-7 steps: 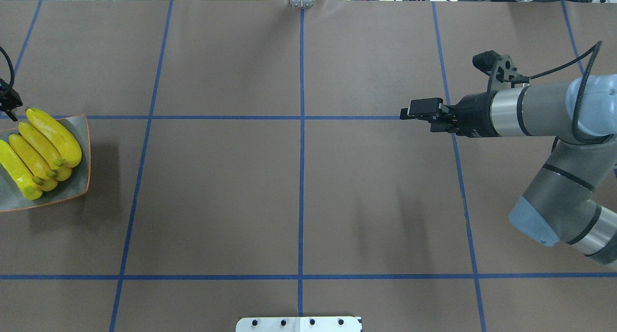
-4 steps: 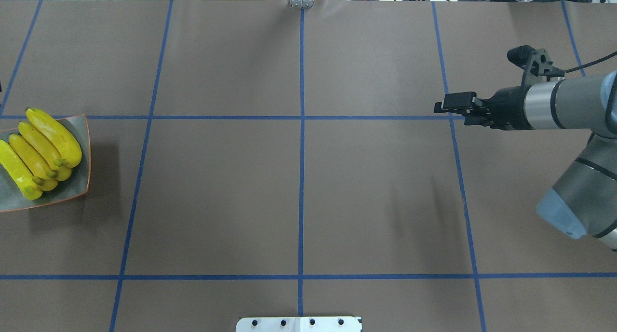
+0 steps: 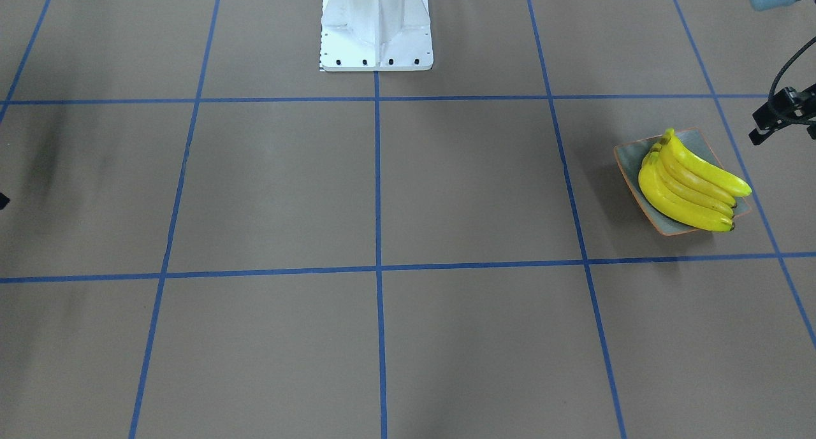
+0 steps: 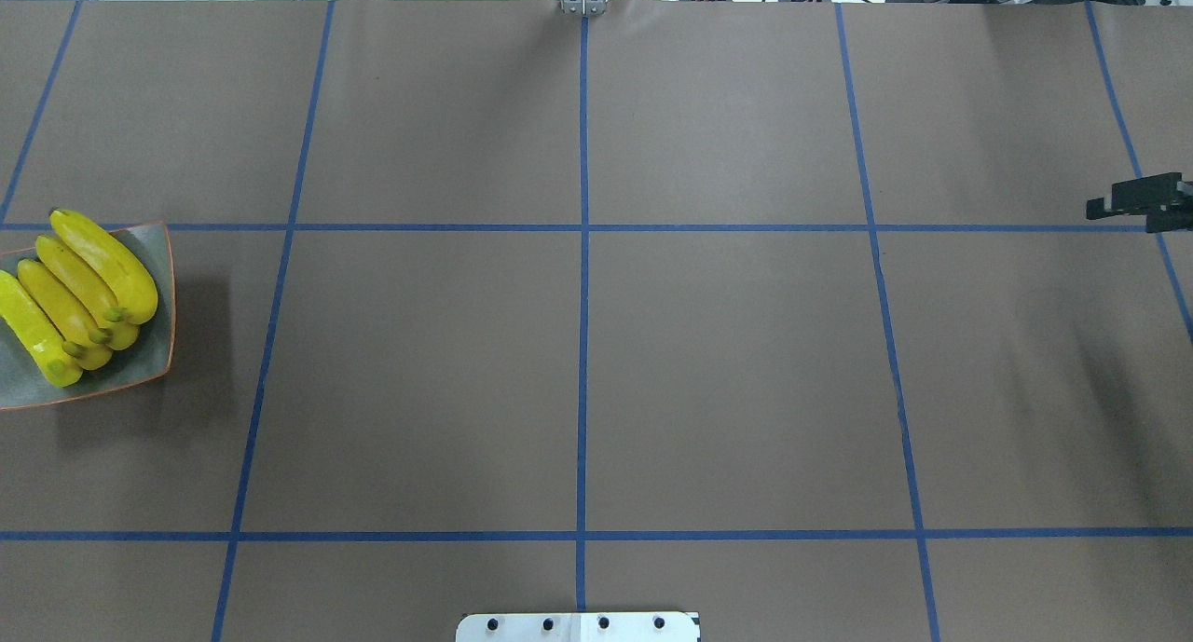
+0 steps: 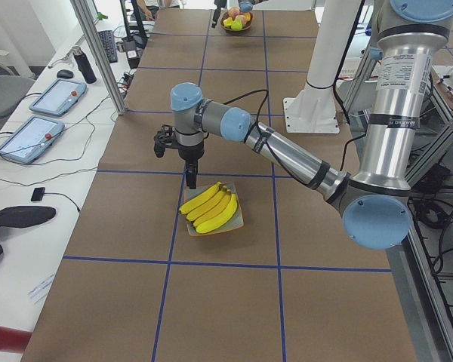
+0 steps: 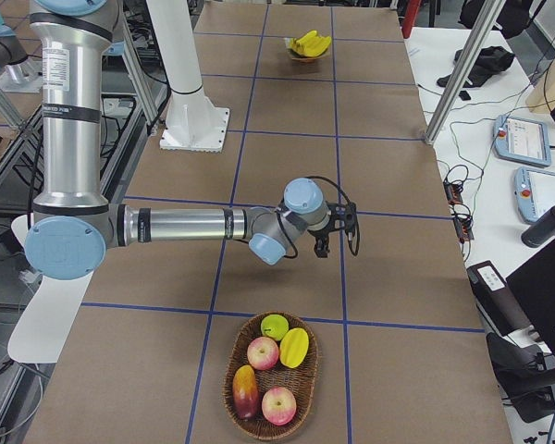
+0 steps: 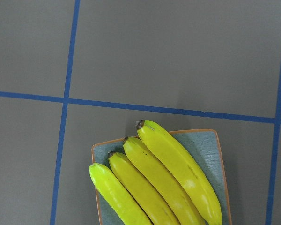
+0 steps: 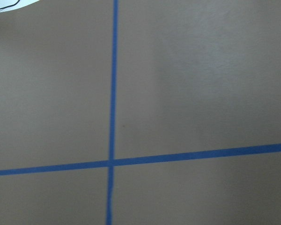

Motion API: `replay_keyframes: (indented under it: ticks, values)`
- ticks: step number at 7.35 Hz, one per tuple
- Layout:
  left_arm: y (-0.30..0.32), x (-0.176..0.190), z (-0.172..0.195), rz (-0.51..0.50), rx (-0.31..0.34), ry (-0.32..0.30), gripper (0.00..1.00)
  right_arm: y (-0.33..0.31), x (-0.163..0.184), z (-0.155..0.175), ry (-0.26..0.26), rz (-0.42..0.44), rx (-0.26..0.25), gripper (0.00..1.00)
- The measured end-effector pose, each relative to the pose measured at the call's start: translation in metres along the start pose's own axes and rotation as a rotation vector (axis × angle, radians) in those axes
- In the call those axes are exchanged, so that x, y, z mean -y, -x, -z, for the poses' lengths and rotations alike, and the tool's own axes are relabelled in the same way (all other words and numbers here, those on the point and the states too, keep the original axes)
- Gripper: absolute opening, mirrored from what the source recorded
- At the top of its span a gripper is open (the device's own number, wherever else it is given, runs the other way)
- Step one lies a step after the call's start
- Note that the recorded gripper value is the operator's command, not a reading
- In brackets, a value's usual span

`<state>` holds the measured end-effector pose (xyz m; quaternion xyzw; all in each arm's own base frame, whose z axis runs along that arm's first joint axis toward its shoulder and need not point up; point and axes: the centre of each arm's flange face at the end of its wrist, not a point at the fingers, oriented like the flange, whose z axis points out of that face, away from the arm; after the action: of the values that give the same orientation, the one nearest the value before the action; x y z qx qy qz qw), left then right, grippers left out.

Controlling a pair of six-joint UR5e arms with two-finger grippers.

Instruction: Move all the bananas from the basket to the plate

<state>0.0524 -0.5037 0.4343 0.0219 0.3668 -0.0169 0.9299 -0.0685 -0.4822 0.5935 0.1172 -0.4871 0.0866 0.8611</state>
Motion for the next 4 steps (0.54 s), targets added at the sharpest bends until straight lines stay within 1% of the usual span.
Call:
replay_keyframes:
  ticks: [2, 4]
  values:
    - [0.017, 0.002, -0.001, -0.063, -0.011, 0.005, 1.0, -0.052, 0.017, 0.02, 0.039, 0.048, -0.043, 1.0]
    - [0.05, 0.009, -0.008, -0.1, 0.0, 0.02, 1.0, -0.067, 0.052, 0.042, 0.083, 0.106, -0.102, 1.0]
